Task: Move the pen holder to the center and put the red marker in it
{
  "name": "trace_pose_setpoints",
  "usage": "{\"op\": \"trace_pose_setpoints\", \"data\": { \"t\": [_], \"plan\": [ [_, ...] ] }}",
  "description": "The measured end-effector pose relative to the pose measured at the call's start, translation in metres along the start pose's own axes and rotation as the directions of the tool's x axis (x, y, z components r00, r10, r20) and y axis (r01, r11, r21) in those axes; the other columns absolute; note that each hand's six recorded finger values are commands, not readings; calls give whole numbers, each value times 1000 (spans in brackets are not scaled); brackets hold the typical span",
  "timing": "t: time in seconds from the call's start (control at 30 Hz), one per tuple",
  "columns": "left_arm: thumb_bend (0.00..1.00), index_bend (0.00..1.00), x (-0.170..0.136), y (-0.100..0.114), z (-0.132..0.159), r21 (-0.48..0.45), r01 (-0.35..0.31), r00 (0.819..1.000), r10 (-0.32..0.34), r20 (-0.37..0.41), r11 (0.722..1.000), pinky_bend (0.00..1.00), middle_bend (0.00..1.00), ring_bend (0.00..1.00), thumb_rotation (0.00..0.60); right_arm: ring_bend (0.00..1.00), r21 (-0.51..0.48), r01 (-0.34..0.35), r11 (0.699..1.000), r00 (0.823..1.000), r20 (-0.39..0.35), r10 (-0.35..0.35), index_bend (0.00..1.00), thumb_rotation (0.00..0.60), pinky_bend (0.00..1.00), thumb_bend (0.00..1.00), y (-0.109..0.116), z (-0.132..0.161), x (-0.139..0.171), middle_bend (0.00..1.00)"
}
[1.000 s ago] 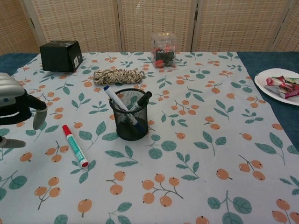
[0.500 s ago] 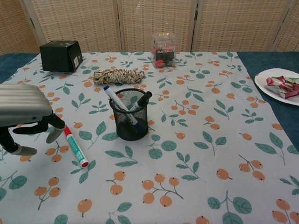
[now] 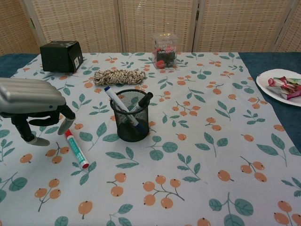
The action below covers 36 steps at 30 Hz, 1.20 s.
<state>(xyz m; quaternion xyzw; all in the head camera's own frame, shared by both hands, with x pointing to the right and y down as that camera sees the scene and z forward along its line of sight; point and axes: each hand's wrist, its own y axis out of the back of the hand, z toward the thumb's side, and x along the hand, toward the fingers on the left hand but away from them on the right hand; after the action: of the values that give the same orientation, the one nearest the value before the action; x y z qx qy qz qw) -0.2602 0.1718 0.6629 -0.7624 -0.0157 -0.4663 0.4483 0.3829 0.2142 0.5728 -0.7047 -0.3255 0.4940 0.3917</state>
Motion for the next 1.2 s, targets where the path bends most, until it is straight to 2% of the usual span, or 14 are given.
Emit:
{"op": "trace_pose_setpoints", "data": {
  "t": [0.37,1.2],
  "plan": [
    [305,549,24,-10,13,35,47,998,-48,40,998,869,911,878,600,0,-12,11,1000,1000,-7,-11,0,600,0,103,6,-2,5,0],
    [305,551,56,-9,30,97,96,994,-101,51,991,869,911,878,600,0,-32,34,999,999,-16,-34,0,600,0,103,15,-2,11,0]
  ]
}}
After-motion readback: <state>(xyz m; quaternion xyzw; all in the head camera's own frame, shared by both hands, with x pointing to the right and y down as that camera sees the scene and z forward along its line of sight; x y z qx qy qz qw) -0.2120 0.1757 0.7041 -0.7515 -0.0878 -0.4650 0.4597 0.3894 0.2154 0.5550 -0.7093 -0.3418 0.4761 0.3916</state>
